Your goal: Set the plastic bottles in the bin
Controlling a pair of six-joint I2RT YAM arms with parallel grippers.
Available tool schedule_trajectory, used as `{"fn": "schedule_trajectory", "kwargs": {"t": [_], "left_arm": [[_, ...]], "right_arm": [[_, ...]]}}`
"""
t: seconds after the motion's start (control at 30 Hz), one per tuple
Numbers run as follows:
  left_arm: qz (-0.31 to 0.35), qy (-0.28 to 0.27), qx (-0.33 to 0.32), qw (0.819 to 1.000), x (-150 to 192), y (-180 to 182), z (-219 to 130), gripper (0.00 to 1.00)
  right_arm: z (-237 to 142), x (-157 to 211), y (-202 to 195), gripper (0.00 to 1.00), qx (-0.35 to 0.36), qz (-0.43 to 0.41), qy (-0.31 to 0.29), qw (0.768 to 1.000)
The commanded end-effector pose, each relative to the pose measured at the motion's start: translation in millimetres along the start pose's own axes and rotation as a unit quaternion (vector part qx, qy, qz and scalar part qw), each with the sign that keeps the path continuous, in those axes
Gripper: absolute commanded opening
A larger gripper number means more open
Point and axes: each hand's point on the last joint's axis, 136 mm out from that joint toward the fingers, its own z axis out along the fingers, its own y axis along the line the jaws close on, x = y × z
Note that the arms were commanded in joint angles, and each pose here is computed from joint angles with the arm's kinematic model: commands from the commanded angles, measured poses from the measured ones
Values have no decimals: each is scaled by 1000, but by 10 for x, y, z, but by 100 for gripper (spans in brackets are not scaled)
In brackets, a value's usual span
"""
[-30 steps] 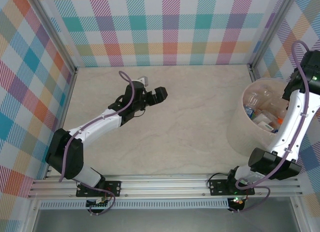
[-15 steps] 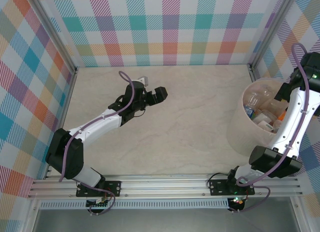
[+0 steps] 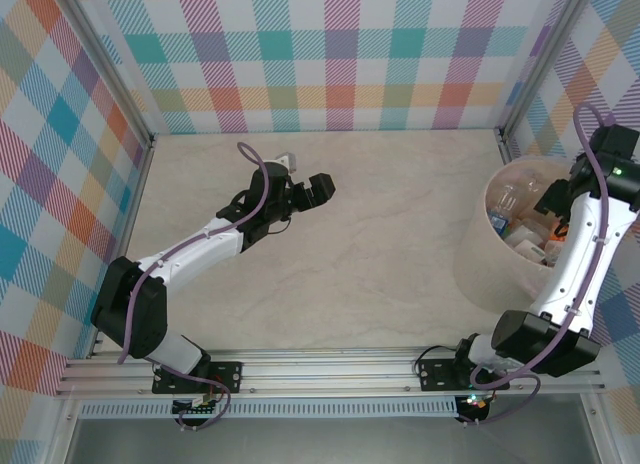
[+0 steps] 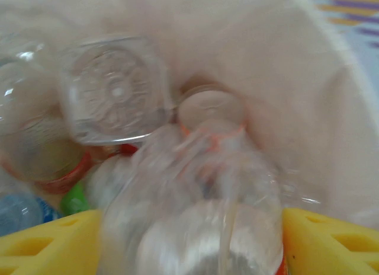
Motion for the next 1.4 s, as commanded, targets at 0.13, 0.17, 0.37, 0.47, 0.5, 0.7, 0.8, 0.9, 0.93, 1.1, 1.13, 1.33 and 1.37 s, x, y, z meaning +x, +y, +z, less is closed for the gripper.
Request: {"fn": "schedule_trajectory", "kwargs": {"t": [0.13,0.17,0.37,0.47,0.5,0.7,0.8,0.9,0.93,1.1,1.13,1.33,1.37], "left_arm": [[-10,1,-13,1000,12,93,-60,100],[-9,-1,-16,1000,16,112,-70,100],[0,-5,-28,1000,5,159,-87,100],[1,-2,-30,1000,10,167,-43,100],[1,0,-28,1000,6,154,-32,100],[1,-16,-35,999,-65,157,-112,100],[4,-39,-59,997,-161,218,-240,100],[8,-70,-104,992,-274,360,-419,100],[8,-81,-124,989,-310,433,-489,100],[10,-133,-196,971,-464,694,-912,100],[10,-148,-218,965,-497,776,-1024,100],[17,-213,-330,920,-599,1247,-1591,100],[20,-223,-352,909,-622,1336,-1673,100]], "right_arm": [[-87,-75,761,77,-135,-40,-13,990],[-78,-80,801,77,-139,-44,-12,989],[-170,-122,974,85,-181,-49,-31,982],[-286,-244,852,87,-146,-36,-72,986],[-333,-274,808,89,-135,-33,-83,987],[-864,-391,851,94,-168,-32,-190,967],[-1178,-293,1309,96,-282,-96,-224,928],[-1467,-115,1819,100,-408,-154,-242,867],[-1549,-72,1953,100,-441,-164,-249,847],[-1725,204,2439,100,-549,-206,-246,772],[-1718,286,2541,100,-559,-221,-238,763],[-1411,731,3044,100,-545,-305,-209,752],[-1288,758,3102,100,-540,-302,-202,759]]}}
